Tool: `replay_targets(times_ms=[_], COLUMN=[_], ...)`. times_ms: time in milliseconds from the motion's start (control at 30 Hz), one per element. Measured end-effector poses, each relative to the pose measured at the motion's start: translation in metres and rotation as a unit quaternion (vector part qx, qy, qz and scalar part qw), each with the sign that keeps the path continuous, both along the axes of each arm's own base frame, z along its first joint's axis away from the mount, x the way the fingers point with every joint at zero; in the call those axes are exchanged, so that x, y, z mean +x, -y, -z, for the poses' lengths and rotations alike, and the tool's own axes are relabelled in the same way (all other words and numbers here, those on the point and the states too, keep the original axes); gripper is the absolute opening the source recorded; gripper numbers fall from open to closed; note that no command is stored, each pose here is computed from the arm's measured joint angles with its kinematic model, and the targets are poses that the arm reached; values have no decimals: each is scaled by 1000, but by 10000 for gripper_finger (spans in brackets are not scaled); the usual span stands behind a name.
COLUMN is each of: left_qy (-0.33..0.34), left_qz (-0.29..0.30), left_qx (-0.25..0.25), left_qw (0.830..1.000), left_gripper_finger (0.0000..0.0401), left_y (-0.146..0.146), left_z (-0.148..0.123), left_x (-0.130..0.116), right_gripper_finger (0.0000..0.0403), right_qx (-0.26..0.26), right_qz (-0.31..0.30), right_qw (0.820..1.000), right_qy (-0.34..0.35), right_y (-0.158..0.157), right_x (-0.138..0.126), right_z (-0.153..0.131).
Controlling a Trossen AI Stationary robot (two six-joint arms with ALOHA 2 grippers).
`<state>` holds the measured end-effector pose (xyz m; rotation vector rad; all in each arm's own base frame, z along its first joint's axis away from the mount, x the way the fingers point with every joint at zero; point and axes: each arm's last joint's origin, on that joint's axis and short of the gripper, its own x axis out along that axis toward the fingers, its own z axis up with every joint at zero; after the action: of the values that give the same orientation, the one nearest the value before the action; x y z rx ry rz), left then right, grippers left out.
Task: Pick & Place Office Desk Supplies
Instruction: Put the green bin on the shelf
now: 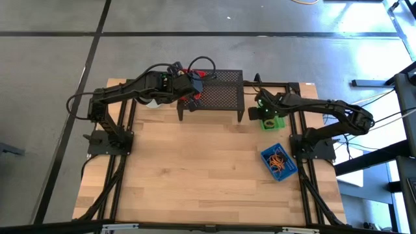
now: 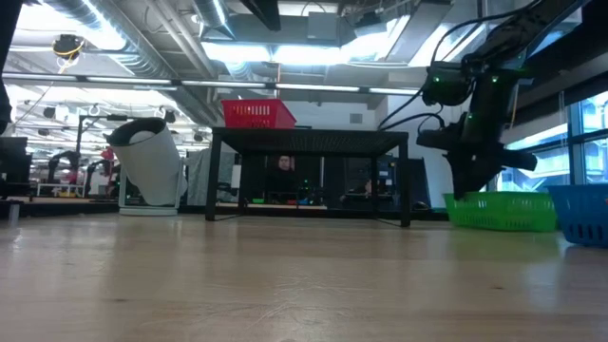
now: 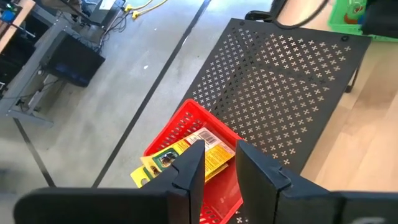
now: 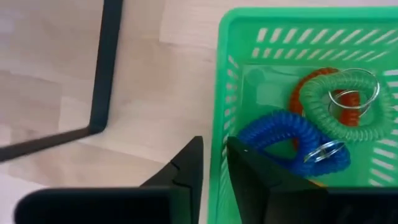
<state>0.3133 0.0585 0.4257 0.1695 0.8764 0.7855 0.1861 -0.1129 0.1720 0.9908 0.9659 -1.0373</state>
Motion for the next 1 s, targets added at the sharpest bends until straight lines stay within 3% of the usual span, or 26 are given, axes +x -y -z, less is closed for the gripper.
replay_targets(times_ms=[100, 300, 500, 600, 733, 833, 1000], left_qy=[2, 3, 1, 0, -1, -1, 0], left_qz=[9, 23, 28, 29, 29, 29, 36], left_qx=[-11, -20, -18, -18, -18, -18, -27], left_qw=[1000, 1000, 999, 999, 999, 999, 999], left_gripper_finger=[81, 83, 79, 79, 81, 80, 75], left_y=[2, 7, 9, 9, 9, 9, 9], left_z=[0, 1, 1, 1, 1, 1, 1], left_x=[1, 2, 2, 2, 2, 2, 2], right_gripper_finger=[82, 124, 192, 215, 223, 220, 210], right_qx=[0, -12, -24, 2, 50, 51, 48], right_qz=[11, -46, -155, -280, -446, -510, -576], right_qw=[1000, 999, 986, 954, 881, 843, 800], right_qy=[3, -6, -53, -102, -151, -165, -163], right_y=[2, 7, 14, 9, -6, -13, -19], right_x=[-1, -3, -4, -9, -18, -20, -20], right_z=[0, -5, -39, -59, -71, -70, -54])
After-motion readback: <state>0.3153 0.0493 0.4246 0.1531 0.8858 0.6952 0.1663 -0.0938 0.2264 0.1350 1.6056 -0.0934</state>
